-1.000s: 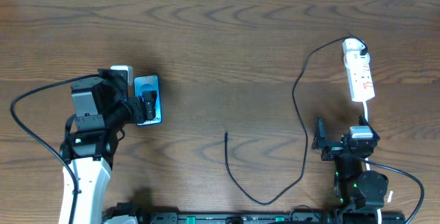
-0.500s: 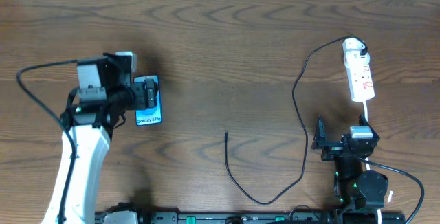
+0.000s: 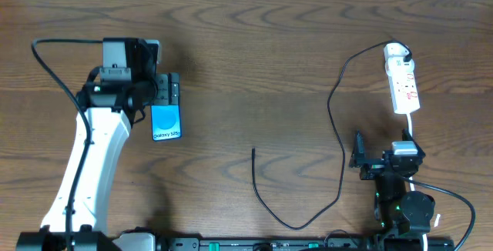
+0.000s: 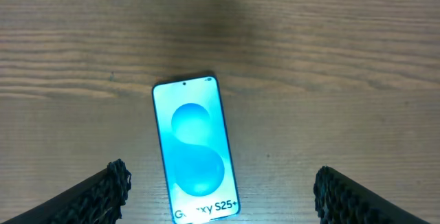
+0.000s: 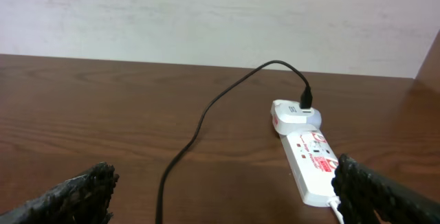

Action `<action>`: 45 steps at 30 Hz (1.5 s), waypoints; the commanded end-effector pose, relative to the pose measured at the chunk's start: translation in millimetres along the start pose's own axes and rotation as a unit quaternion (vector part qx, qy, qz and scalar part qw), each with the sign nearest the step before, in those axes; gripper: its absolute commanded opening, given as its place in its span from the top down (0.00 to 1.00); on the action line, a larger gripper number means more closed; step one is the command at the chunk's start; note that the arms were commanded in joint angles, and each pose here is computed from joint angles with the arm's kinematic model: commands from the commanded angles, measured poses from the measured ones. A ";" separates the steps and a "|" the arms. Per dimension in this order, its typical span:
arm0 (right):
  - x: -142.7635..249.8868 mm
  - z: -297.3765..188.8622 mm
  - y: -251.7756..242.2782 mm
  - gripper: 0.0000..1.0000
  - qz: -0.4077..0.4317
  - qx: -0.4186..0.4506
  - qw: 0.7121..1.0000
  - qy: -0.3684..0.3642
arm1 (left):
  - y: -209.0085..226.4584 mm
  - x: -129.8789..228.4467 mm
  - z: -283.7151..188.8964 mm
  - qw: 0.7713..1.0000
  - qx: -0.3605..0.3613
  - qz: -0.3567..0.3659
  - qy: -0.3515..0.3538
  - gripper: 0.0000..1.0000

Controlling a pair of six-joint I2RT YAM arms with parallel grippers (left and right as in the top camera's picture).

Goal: Plug charger to phone and switch on socket
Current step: 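Lower the left gripper and close it on the phone's bottom edge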

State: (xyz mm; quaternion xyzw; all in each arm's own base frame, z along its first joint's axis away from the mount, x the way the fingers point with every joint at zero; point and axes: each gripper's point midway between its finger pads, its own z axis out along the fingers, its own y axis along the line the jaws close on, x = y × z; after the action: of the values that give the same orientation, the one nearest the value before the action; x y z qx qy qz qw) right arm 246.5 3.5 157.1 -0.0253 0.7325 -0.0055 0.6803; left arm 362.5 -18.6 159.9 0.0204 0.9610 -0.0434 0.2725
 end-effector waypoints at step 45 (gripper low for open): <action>0.1 -0.2 2.5 0.01 -0.007 -0.004 1.000 -0.001 | 5.1 7.9 24.7 0.995 -0.012 -0.014 0.094 0.00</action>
State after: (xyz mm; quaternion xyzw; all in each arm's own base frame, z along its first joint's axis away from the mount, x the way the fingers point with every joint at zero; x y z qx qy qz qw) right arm 246.4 5.1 157.1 -0.0277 0.7324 -0.0033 0.6803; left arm 360.9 -15.2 125.5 0.0140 0.9850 -0.0344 0.1685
